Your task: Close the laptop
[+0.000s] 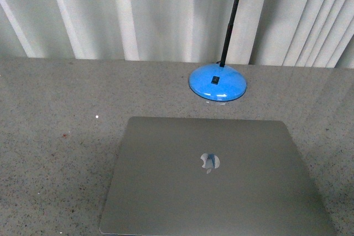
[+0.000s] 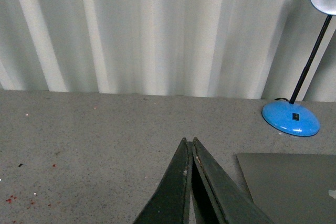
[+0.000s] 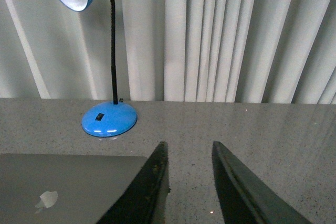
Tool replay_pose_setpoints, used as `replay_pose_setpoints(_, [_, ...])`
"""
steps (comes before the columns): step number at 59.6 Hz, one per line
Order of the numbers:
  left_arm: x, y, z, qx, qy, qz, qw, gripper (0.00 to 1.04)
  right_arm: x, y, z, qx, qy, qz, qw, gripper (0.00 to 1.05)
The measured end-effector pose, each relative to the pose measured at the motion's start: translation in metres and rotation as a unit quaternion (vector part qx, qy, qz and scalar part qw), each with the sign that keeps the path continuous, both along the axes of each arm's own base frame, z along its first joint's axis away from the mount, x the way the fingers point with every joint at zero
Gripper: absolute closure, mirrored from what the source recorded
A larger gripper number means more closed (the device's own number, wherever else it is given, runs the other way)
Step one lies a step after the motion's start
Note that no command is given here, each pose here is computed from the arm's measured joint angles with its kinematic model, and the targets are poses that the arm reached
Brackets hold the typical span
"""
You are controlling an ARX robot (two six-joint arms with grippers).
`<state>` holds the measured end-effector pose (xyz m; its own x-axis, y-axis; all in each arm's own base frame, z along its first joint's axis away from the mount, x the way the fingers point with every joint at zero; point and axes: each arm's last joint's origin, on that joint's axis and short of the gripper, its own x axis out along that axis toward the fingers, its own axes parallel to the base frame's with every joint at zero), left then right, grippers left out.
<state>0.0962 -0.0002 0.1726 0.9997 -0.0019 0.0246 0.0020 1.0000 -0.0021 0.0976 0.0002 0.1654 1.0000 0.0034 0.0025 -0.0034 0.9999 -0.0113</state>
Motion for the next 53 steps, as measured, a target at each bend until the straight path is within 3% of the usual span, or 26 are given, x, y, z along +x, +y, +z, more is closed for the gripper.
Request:
replay_pose_setpoints(22, [0.0, 0.0, 0.0, 0.0, 0.0, 0.0, 1.0, 0.15, 0.0, 0.0, 0.0, 0.0, 0.0, 0.0, 1.0, 0.06])
replay_pose_setpoints(25, [0.0, 0.0, 0.0, 0.0, 0.0, 0.0, 1.0, 0.06, 0.0, 0.0, 0.0, 0.0, 0.0, 0.0, 1.0, 0.07])
replay_pose_setpoints(53, [0.0, 0.0, 0.0, 0.0, 0.0, 0.0, 1.0, 0.07, 0.0, 0.0, 0.0, 0.0, 0.0, 0.0, 1.0, 0.07])
